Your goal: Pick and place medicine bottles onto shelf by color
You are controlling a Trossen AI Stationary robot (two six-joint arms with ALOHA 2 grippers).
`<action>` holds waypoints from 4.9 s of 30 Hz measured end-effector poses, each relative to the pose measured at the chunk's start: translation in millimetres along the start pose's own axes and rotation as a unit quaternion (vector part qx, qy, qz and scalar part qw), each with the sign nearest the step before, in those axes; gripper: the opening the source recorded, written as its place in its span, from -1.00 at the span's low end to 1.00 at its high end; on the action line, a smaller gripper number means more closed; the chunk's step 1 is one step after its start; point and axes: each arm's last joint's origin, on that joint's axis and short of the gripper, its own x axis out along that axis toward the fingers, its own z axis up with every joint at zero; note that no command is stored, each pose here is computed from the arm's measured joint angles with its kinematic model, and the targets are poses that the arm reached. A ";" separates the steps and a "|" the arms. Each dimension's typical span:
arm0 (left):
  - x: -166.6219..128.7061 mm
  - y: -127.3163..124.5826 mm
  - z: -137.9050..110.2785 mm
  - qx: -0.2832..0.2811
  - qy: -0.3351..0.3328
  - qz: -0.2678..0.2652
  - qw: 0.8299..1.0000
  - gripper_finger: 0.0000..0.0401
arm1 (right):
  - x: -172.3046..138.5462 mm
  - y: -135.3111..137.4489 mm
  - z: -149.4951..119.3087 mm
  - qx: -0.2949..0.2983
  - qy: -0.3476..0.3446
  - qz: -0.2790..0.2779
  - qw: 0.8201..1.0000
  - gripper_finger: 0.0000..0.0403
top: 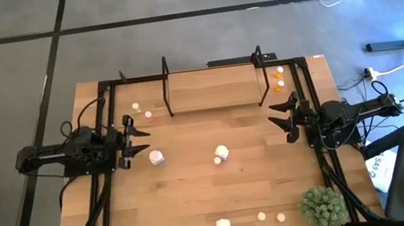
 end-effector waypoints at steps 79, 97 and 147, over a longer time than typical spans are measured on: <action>131.7 -19.2 45.6 -0.285 0.628 0.272 0.671 -0.15 | -1.6 9.0 -4.9 -0.019 0.031 0.163 0.986 0.11; 140.5 -19.1 46.6 -0.292 0.594 0.264 0.701 -0.15 | -1.6 9.0 -5.0 -0.021 0.031 0.163 0.986 0.11; 139.7 -21.4 29.6 -0.298 0.646 0.287 0.642 0.16 | -1.7 9.0 -4.9 -0.022 0.031 0.163 0.986 0.11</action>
